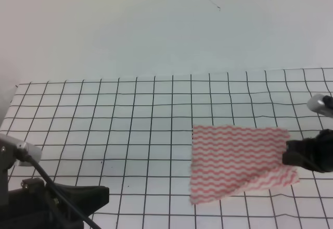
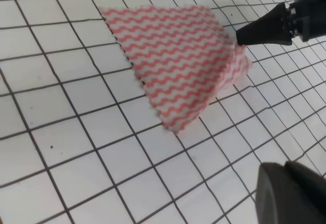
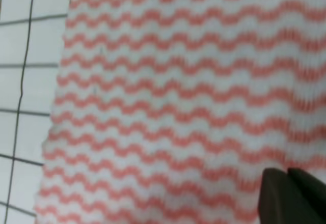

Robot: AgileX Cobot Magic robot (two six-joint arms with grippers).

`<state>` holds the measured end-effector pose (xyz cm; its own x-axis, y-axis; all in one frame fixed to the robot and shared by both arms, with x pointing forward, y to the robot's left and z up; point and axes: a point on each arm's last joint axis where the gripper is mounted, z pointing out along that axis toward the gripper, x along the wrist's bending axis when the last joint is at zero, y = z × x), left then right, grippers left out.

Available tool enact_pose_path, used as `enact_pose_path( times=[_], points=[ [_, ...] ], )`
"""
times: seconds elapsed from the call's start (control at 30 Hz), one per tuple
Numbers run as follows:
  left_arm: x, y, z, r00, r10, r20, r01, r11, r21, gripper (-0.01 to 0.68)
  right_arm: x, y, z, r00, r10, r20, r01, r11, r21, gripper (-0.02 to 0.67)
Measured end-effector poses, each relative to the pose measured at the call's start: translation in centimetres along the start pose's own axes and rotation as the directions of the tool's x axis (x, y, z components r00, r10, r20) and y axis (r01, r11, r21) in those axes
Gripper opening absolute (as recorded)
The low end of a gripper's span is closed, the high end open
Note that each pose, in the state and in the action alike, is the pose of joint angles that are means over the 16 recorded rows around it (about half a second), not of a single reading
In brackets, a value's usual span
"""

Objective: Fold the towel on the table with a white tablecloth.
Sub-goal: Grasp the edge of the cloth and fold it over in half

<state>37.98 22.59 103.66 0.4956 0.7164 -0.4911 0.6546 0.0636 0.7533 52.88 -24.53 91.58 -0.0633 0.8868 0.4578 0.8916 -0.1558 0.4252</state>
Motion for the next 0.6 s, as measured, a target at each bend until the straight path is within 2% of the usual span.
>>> enact_pose_path(
  times=[0.33, 0.6],
  points=[
    [0.1, 0.0, 0.0, 1.000, 0.001, -0.007, -0.001, 1.000, -0.005, 0.001, -0.1, 3.5, 1.8, 1.000, -0.026, 0.003, 0.027, 0.999, -0.047, 0.000],
    [0.1, 0.0, 0.0, 1.000, 0.001, -0.006, -0.001, 1.000, -0.005, 0.001, -0.3, 5.2, 2.1, 0.998, -0.053, 0.040, 0.056, 0.994, -0.091, 0.000]
  ],
)
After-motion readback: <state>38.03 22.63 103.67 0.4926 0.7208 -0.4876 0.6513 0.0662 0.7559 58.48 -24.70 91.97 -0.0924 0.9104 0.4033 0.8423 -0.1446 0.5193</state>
